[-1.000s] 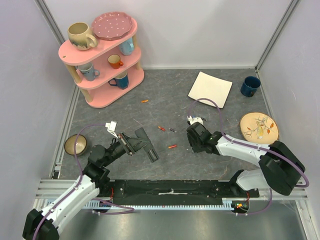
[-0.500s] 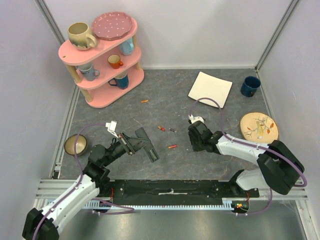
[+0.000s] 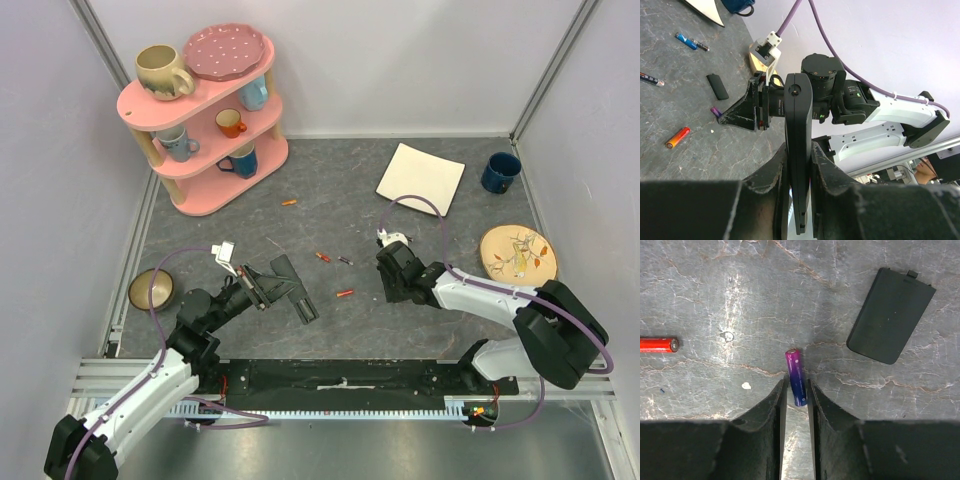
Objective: Load the batteries into the remote control
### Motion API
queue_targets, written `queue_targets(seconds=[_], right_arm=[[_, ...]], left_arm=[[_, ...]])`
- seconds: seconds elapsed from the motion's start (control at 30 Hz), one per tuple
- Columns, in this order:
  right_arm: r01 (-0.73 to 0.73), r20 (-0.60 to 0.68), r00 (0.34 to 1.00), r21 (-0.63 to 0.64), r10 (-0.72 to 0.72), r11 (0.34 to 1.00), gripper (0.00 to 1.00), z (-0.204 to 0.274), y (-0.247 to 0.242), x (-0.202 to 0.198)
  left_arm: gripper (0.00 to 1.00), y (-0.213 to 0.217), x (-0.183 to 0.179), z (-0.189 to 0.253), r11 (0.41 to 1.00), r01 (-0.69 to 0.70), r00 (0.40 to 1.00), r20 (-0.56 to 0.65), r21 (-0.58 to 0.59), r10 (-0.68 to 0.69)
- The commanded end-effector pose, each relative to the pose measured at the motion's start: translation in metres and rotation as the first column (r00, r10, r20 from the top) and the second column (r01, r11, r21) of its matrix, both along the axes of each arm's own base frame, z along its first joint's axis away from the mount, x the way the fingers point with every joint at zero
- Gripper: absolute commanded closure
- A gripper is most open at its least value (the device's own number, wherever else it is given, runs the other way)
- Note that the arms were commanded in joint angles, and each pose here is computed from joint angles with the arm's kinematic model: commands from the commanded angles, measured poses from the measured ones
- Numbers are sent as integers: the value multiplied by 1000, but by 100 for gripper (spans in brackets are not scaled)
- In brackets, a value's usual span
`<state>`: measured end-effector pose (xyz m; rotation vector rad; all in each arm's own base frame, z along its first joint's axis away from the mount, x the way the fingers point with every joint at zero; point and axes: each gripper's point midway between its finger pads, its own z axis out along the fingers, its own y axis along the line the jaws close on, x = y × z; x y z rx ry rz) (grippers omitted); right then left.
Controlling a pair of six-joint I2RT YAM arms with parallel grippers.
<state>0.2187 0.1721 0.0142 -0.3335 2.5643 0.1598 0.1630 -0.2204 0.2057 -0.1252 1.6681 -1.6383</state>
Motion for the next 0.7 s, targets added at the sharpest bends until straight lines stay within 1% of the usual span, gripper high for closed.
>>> queue_targets(seconds=[0.0,0.1,0.2,0.23,0.27,0.3,0.5,0.67], right_arm=[[-12,-39,999,3,12,1000,72,-9,1,-7],[-11,-52,999,0,11,1000,78,-11,0,-9],[-9,-61,998,6,9,1000,89,-12,1,-11],[-2,-60,998,15,3,1000,96,-10,3,-9],[0,-64,998,18,1,1000,99,-9,4,-10],[-3,-64,998,26,4,1000,100,-8,5,-10],[-1,-40,999,93,5,996,100,10,19,-3],[-24,-21,999,64,25,998,100,17,14,-1]], left_arm=[[98,2,-6,-28,1000,14,1000,-6,23,-14],[98,2,-5,-28,1000,13,1000,-5,24,-13],[98,1,-6,-28,1000,14,1000,-5,23,-14],[98,1,-5,-28,1000,15,1000,-8,24,-14],[98,1,-5,-28,1000,14,1000,-6,23,-14],[98,1,-5,-28,1000,15,1000,-8,24,-14],[98,1,-5,-29,1000,16,1000,-6,25,-16],[98,1,-4,-28,1000,13,1000,-8,24,-13]])
